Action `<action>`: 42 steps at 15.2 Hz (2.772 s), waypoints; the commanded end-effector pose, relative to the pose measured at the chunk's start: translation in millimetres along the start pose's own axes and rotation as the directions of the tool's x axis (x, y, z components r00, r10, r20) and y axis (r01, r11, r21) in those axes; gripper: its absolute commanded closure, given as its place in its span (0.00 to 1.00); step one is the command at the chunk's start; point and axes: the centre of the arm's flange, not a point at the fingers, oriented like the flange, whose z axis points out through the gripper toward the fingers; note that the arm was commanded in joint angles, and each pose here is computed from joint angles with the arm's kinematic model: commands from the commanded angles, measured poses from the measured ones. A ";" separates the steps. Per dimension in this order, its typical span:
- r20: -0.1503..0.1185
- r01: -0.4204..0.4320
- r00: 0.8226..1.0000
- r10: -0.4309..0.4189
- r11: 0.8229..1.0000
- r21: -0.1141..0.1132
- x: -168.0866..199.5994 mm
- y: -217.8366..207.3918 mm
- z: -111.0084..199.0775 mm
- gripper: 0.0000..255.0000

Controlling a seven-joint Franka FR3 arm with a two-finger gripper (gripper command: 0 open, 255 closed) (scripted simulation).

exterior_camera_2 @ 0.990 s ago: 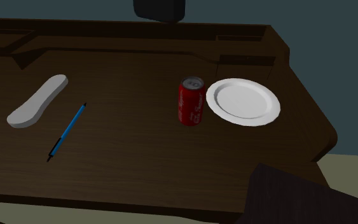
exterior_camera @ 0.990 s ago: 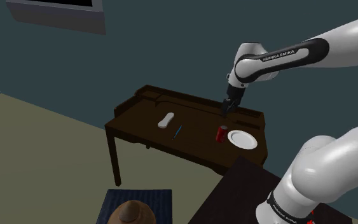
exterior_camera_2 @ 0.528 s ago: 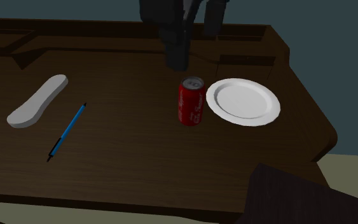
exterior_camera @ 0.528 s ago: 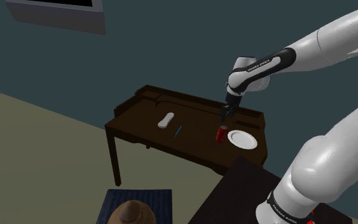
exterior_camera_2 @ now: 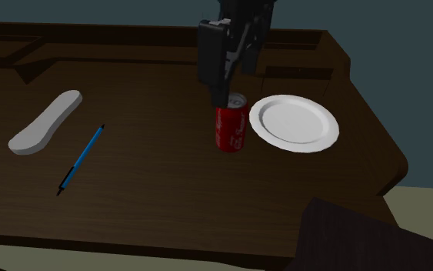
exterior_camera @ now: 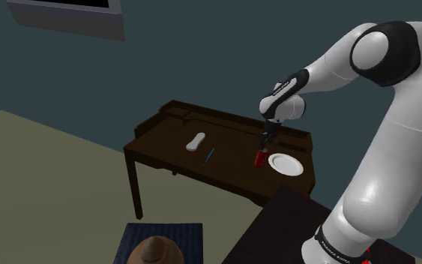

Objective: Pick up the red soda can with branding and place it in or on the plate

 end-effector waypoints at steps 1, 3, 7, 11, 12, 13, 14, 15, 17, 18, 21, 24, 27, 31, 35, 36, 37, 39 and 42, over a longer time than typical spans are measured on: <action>-0.003 -0.002 1.000 0.002 1.000 -0.006 4.2 20.7 21.0 0.00; -0.005 -0.005 1.000 0.005 1.000 -0.010 10.2 37.6 39.7 0.00; -0.006 -0.008 1.000 0.007 1.000 -0.013 14.7 50.1 63.8 0.00; -0.006 -0.008 1.000 0.007 1.000 -0.013 14.8 50.4 85.0 0.00; -0.006 -0.008 1.000 0.007 1.000 -0.013 14.8 50.4 90.2 0.00; -0.006 -0.008 1.000 0.007 1.000 -0.013 14.8 50.5 93.3 0.00; -0.006 -0.008 1.000 0.007 1.000 -0.013 14.8 50.5 93.3 0.00; -0.006 -0.008 1.000 0.007 1.000 -0.013 14.8 50.5 93.3 0.00; -0.006 -0.008 1.000 0.007 1.000 -0.013 14.8 50.5 93.3 0.00; -0.006 -0.008 1.000 0.007 1.000 -0.013 14.8 50.5 93.3 0.00; -0.006 -0.008 1.000 0.007 1.000 -0.013 14.9 50.4 93.2 1.00; -0.006 -0.008 1.000 0.007 1.000 -0.013 14.9 50.4 93.2 1.00; -0.006 -0.008 1.000 0.007 1.000 -0.013 14.9 50.4 93.2 1.00; -0.006 -0.008 1.000 0.008 1.000 -0.013 15.0 50.4 88.0 1.00; -0.006 -0.008 1.000 0.007 1.000 -0.013 15.6 50.4 66.9 1.00; -0.006 -0.008 1.000 0.007 1.000 -0.013 15.8 50.4 61.6 1.00; -0.006 -0.008 1.000 0.007 1.000 -0.013 15.9 50.4 56.3 1.00; -0.006 -0.008 1.000 0.007 1.000 -0.013 16.2 50.4 45.8 1.00; -0.006 -0.008 1.000 0.007 1.000 -0.013 16.7 50.3 29.9 1.00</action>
